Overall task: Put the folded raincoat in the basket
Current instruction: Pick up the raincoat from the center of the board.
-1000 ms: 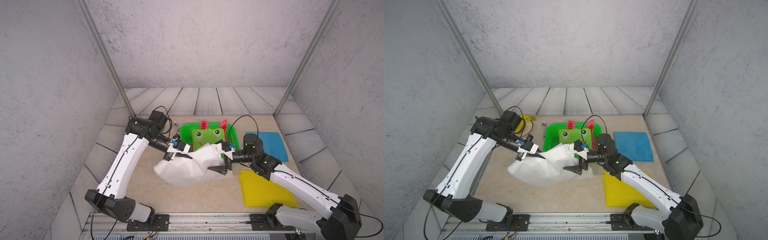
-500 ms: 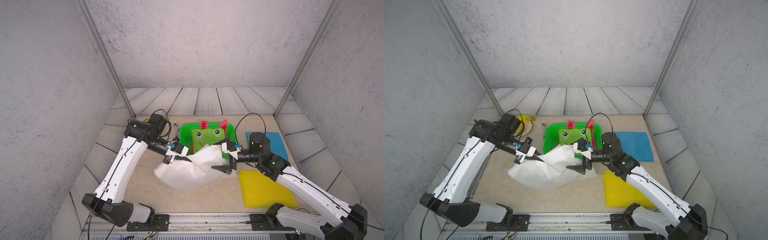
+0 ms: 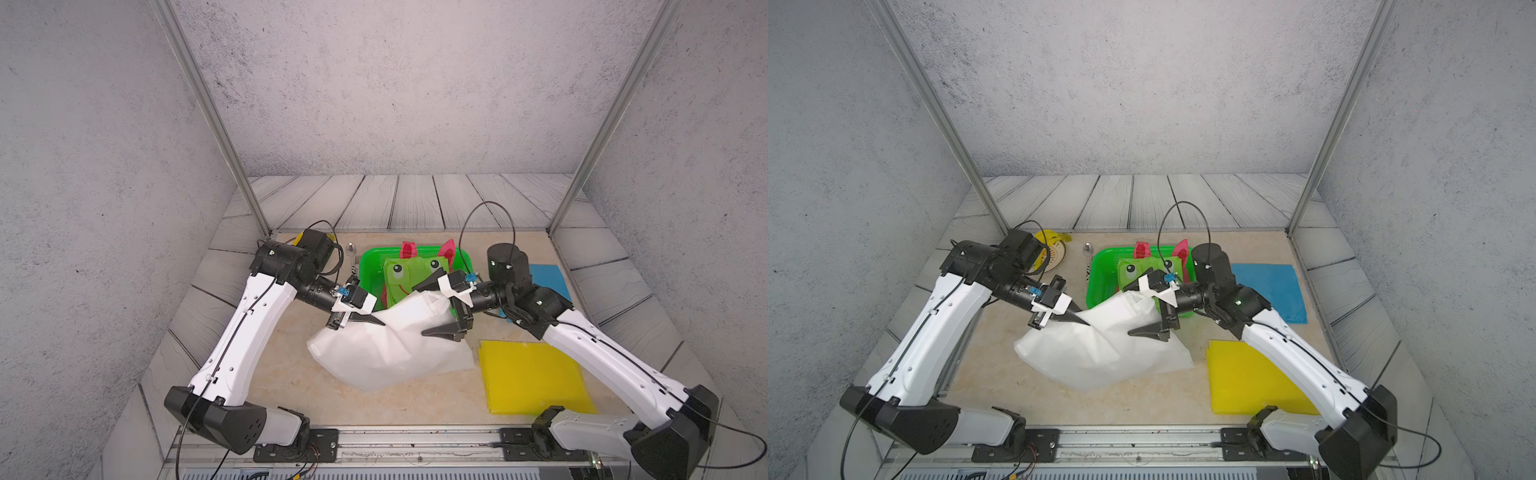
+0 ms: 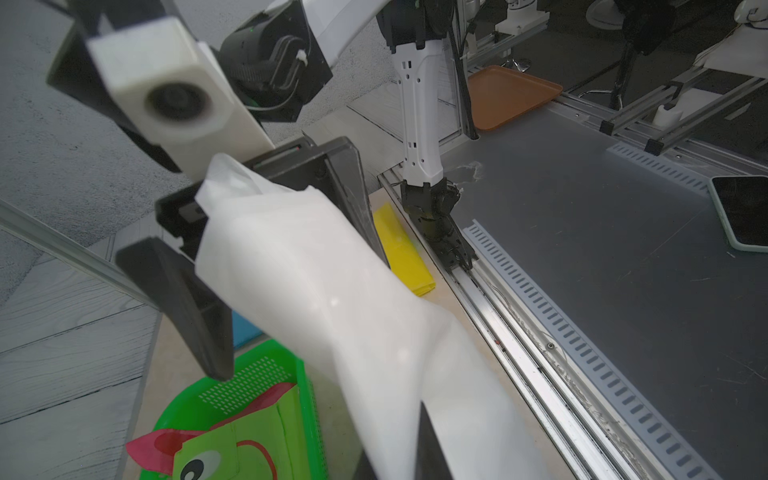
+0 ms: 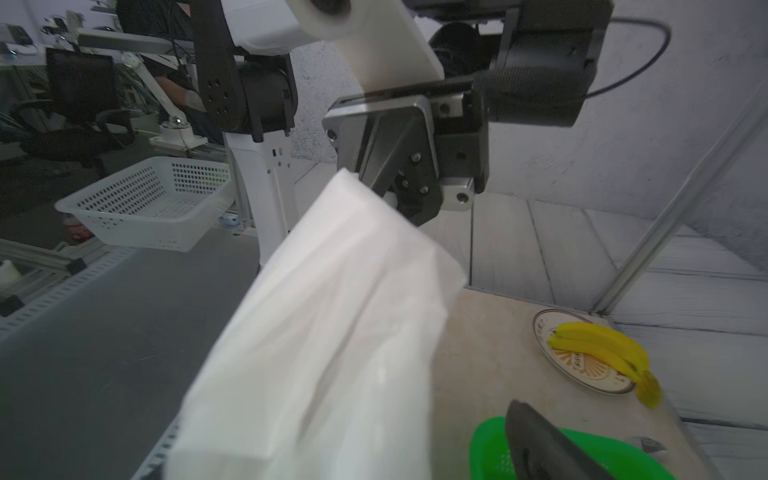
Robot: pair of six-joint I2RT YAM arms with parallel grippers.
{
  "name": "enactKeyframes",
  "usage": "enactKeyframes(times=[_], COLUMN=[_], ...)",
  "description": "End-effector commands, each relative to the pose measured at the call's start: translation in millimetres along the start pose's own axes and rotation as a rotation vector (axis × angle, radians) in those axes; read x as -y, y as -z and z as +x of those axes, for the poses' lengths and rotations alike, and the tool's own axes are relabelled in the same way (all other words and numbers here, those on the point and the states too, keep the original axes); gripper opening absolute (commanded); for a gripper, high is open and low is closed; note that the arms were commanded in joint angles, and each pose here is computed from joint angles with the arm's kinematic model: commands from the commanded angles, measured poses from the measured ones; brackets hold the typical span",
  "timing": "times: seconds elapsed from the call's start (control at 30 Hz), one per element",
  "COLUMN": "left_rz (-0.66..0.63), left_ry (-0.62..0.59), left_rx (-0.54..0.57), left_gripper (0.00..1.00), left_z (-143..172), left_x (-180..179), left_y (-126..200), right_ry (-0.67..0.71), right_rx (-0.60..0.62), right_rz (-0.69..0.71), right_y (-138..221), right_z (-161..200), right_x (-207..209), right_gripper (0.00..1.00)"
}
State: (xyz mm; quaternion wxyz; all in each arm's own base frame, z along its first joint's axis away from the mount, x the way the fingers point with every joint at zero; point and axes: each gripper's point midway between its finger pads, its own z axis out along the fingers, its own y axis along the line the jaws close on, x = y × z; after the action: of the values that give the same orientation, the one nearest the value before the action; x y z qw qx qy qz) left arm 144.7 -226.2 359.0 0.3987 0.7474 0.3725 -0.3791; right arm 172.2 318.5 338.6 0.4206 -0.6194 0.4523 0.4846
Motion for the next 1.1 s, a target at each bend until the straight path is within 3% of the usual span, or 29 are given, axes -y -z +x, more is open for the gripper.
enactKeyframes(times=[0.0, 0.07, 0.17, 0.23, 0.27, 0.3, 0.37, 0.5, 0.53, 0.63, 0.77, 0.97, 1.07], left_rz=[0.055, 0.052, 0.037, 0.014, -0.001, -0.020, -0.062, -0.153, -0.174, -0.234, -0.307, -0.369, -0.369], left_ry=[0.144, 0.143, 0.149, 0.181, 0.209, 0.241, 0.312, 0.391, 0.400, 0.479, 0.585, 0.584, 0.544], left_rx=[0.081, 0.093, 0.110, 0.119, 0.121, 0.118, 0.101, 0.087, 0.088, 0.092, 0.136, 0.175, 0.148], left_gripper=[0.01, 0.03, 0.05, 0.10, 0.12, 0.24, 0.61, 0.96, 1.00, 0.99, 1.00, 0.99, 1.00], left_z=[-24, -25, -28, -29, -29, -27, -22, -10, -8, 3, 19, 19, 28], left_x=[23, 23, 19, 12, 5, -2, -17, -35, -36, -45, -59, -53, -45], left_y=[3, 3, 4, 6, 7, 8, 10, 23, 27, 36, 47, 67, 62], right_ry=[-0.129, -0.173, -0.201, -0.188, -0.176, -0.167, -0.157, -0.169, -0.174, -0.204, -0.187, -0.189, -0.224], right_rx=[0.055, 0.066, 0.073, 0.075, 0.074, 0.067, 0.066, 0.038, 0.022, -0.004, 0.097, 0.120, 0.108], right_rz=[-0.180, -0.215, -0.231, -0.229, -0.220, -0.199, -0.141, 0.103, 0.161, 0.280, 0.319, 0.438, 0.497], right_y=[-4, -6, -8, -7, -6, -6, -5, 3, 7, 17, 22, 35, 40], right_z=[-3, -2, -1, -2, -3, -4, -6, -1, 2, 7, -5, -10, -10], right_x=[-16, -14, -13, -14, -14, -13, -7, 18, 23, 35, 35, 47, 55], right_gripper=[0.92, 0.77, 0.38, 0.03, 0.00, 0.00, 0.00, 0.00, 0.00, 0.00, 0.00, 0.00, 0.00])
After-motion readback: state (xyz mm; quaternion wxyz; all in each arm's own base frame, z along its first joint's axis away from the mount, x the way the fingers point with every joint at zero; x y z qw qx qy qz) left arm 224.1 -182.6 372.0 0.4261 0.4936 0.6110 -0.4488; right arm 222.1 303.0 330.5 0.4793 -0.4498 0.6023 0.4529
